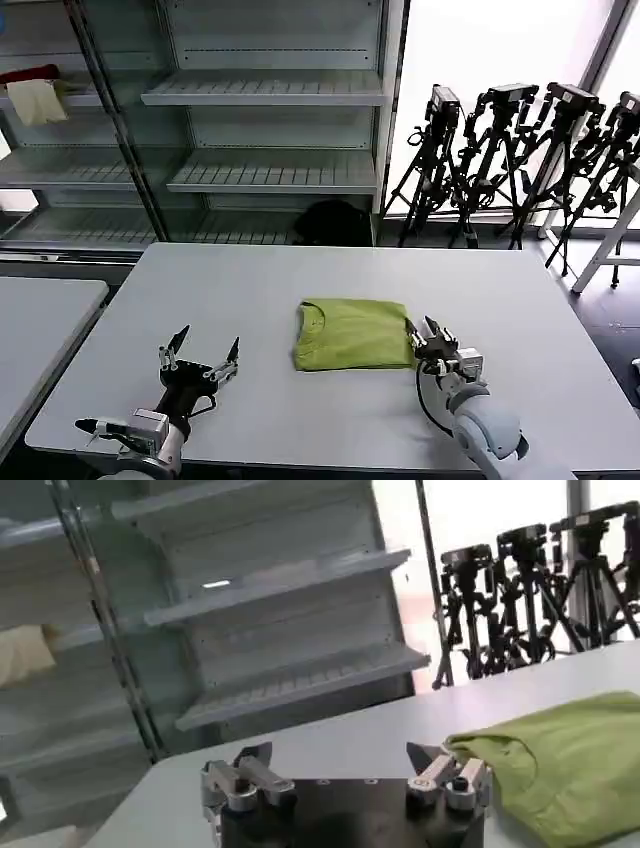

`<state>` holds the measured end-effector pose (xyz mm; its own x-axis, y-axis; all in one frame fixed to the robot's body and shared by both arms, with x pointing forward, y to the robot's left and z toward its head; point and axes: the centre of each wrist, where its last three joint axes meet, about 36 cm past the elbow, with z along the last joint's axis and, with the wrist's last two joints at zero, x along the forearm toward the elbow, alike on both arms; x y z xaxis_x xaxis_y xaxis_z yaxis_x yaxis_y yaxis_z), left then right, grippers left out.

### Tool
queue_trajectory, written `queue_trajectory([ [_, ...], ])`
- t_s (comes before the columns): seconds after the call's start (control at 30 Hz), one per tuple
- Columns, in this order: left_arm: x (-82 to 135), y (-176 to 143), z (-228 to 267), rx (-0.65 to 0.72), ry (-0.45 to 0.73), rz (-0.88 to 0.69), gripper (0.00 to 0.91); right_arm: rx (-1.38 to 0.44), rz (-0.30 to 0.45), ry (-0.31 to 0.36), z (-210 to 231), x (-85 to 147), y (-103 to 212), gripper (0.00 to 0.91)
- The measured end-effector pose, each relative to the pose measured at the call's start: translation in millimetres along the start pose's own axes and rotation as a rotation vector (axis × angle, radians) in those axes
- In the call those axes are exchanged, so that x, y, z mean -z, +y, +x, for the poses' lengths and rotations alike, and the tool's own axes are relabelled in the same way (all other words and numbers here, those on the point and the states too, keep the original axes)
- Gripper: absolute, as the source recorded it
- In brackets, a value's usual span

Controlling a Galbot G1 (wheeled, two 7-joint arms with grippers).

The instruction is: Fold and organize the clothes.

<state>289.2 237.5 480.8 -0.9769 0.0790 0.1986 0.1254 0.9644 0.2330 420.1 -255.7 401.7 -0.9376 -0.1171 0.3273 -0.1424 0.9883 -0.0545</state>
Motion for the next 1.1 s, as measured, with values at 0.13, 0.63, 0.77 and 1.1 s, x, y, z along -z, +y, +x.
queue_trajectory([
  [0.13,1.0,-1.1,1.0,-0.002,-0.002,0.003,0.907,-0.024,0.034,0.005,4.5,-2.2,-15.2,0.907],
  [0.63,2.3,-10.4,14.2,-0.018,-0.045,0.017,0.907,-0.048,-0.005,-0.253,69.7,31.4,-51.5,0.907],
  [0.77,-7.8,-18.7,18.6,-0.036,-0.088,0.026,0.907,-0.110,-0.023,-0.297,92.4,21.1,-58.0,0.907],
  [1.1,-65.2,-29.3,25.4,-0.017,-0.156,0.067,0.907,-0.282,-0.029,-0.303,157.5,-46.9,-57.8,0.907],
])
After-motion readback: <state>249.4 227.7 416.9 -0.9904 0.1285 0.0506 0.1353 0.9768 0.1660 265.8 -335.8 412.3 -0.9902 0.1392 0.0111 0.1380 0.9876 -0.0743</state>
